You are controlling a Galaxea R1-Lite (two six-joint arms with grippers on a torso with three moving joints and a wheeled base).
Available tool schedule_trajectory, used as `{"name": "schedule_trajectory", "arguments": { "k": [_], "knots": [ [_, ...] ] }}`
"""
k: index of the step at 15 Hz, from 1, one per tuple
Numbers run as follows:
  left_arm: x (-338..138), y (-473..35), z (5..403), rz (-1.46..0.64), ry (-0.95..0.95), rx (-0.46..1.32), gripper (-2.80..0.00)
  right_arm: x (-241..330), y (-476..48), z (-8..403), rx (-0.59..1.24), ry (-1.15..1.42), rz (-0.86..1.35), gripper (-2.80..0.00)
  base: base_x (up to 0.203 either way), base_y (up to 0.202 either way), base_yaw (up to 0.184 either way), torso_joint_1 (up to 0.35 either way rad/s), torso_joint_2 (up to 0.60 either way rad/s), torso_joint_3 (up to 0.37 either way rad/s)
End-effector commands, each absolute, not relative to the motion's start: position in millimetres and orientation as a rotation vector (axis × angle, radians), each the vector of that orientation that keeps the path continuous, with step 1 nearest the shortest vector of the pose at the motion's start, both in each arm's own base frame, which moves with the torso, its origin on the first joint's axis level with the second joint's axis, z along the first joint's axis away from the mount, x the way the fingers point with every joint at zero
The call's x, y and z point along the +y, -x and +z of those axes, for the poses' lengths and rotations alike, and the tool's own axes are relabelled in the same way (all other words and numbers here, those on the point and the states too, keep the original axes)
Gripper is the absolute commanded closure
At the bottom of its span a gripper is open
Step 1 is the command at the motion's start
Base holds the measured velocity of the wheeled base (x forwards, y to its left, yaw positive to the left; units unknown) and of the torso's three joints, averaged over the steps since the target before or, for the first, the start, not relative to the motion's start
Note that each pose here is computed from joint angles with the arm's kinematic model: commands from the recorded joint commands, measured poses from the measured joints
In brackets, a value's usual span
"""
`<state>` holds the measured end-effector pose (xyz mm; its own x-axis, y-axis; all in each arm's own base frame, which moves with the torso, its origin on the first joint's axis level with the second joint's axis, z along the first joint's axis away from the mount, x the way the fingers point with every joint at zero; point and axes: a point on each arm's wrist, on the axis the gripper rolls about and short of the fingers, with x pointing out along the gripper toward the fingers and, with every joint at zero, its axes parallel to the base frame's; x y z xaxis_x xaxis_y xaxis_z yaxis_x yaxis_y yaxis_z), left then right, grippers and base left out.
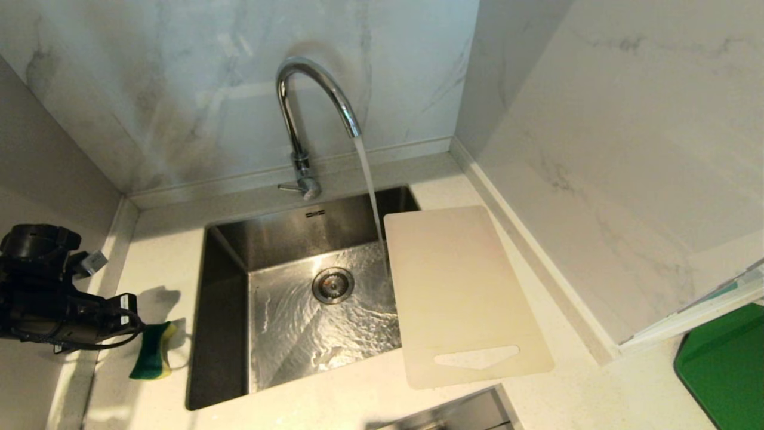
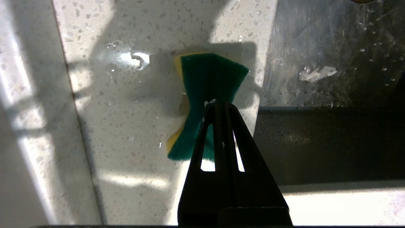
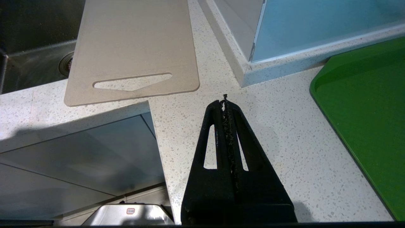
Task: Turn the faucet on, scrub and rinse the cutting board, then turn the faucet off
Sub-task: Pick up the cleaning cloth
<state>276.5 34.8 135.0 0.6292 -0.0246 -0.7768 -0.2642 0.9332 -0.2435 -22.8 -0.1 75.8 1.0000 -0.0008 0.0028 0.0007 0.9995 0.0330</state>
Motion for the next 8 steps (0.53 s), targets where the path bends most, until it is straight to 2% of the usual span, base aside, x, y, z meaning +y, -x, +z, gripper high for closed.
{"name": "schedule_trajectory", "arguments": {
  "k": [1, 2, 8],
  "knots": [
    [35.9, -282.5, 120.9, 0.147, 0.359, 0.925, 0.00, -0.1, 22.6, 75.4, 0.000, -0.034, 0.000, 0.00, 0.000, 0.000, 0.000, 0.000, 0.00, 0.000],
    [36.4, -282.8, 119.0, 0.153, 0.359, 0.932, -2.80, -0.1, 22.7, 75.8, -0.001, -0.034, 0.000, 0.00, 0.000, 0.000, 0.000, 0.000, 0.00, 0.000],
    [37.0, -285.3, 114.1, 0.153, 0.363, 0.947, -2.80, -0.1, 22.6, 75.4, 0.000, -0.034, 0.000, 0.00, 0.000, 0.000, 0.000, 0.000, 0.00, 0.000]
  ]
}}
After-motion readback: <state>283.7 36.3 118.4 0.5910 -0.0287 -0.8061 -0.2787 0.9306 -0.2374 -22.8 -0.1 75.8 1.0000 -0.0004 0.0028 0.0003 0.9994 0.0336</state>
